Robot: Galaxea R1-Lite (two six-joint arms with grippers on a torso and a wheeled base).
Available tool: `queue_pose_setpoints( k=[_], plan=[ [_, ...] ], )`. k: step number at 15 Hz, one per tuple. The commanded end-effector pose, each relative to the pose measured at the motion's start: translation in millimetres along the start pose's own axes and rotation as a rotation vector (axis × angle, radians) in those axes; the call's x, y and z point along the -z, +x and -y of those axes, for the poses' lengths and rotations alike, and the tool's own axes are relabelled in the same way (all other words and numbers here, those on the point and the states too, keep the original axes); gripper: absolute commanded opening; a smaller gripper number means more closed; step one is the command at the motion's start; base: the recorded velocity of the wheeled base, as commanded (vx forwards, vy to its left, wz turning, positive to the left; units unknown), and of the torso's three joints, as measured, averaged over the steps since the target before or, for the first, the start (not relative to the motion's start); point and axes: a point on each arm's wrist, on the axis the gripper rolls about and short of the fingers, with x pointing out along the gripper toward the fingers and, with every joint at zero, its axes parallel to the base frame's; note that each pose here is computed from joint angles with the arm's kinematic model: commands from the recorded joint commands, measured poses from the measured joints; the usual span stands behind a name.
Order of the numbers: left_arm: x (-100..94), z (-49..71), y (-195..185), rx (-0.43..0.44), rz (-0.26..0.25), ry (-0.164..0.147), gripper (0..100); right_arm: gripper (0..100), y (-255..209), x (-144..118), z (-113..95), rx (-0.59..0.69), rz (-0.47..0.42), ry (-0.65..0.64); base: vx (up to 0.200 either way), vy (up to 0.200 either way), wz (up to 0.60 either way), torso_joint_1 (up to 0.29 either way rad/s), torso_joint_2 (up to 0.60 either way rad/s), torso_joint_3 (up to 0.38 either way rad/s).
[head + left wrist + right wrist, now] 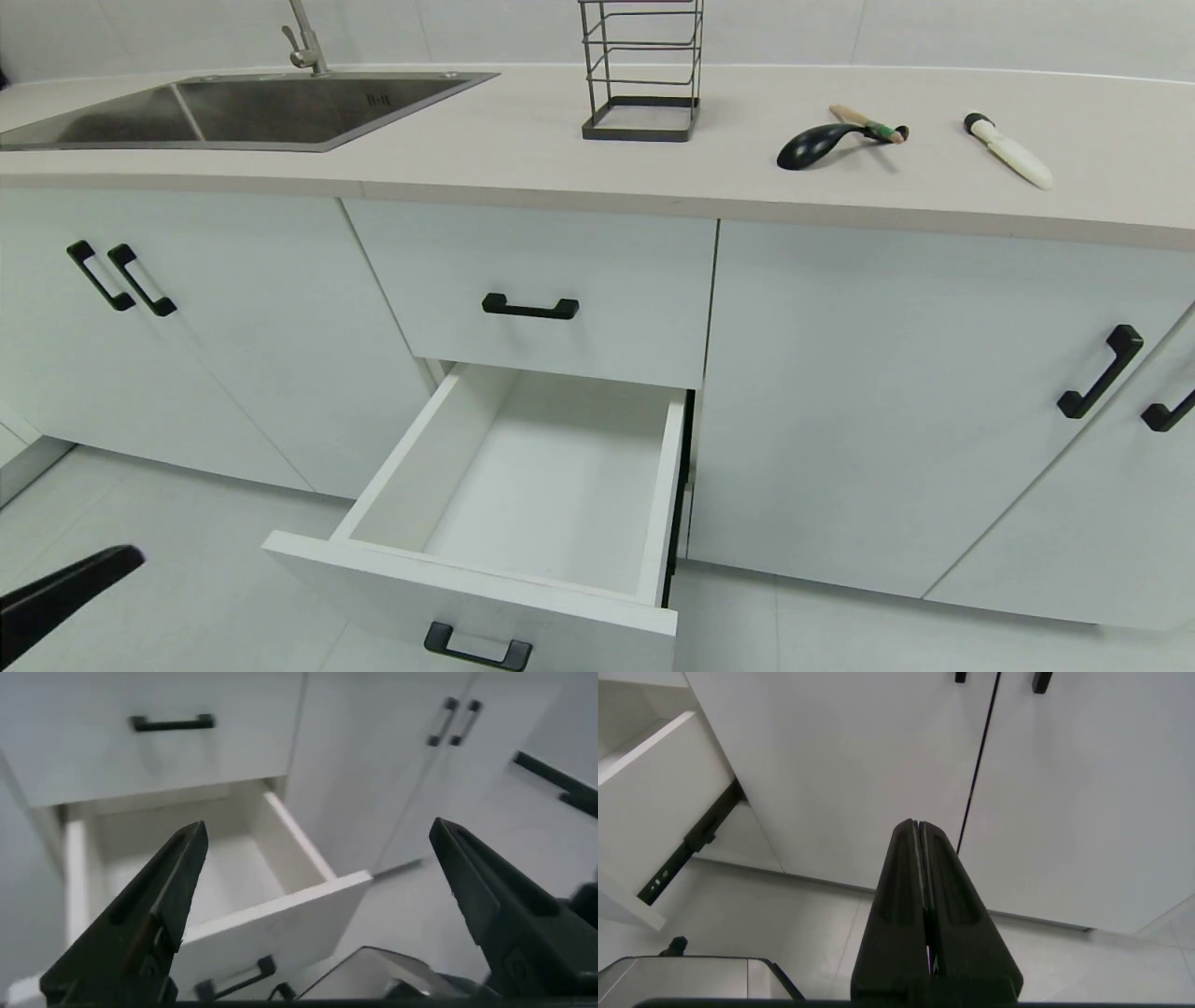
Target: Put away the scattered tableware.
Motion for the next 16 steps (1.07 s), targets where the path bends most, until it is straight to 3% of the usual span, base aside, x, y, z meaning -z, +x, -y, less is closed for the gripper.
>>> queue_pose_setpoints(
  k=[1,3,6,9,11,13,14,16],
  plan=[
    [19.6,5.6,-25,-0.082,0.032,0.109,100,0,0,0,0,-0.001,0.0,0.0,0.0,0.0,0.0,0.0,0.0,0.0],
    [28.2,8.6,-36,-0.088,0.043,0.155,100,0,0,0,0,-0.001,0.0,0.0,0.0,0.0,0.0,0.0,0.0,0.0],
    [47.1,11.1,-49,-0.189,0.049,0.165,100,0,0,0,0,-0.005,0.0,-0.005,0.0,0.0,0.0,0.0,0.0,0.0],
    [75.1,8.1,-54,-0.276,-0.044,0.143,100,0,0,0,0,-0.001,0.0,-0.002,0.0,0.0,0.0,0.0,0.0,0.0],
    [80.8,6.3,-54,-0.324,-0.085,0.167,100,0,0,0,0,0.004,0.0,0.001,0.0,0.0,0.0,0.0,0.0,0.0],
    [83.3,5.6,-54,-0.354,-0.109,0.161,100,0,0,0,0,0.002,0.0,0.0,0.0,0.0,0.0,0.0,0.0,0.0],
    [91.1,5.5,-55,-0.44,-0.183,0.136,100,0,0,0,0,0.002,0.0,0.0,0.0,0.0,0.0,0.0,0.0,0.0],
    [90.8,5.7,-55,-0.469,-0.18,0.139,100,0,0,0,0,0.002,0.0,0.0,0.0,0.0,0.0,0.0,0.0,0.0]
  ],
)
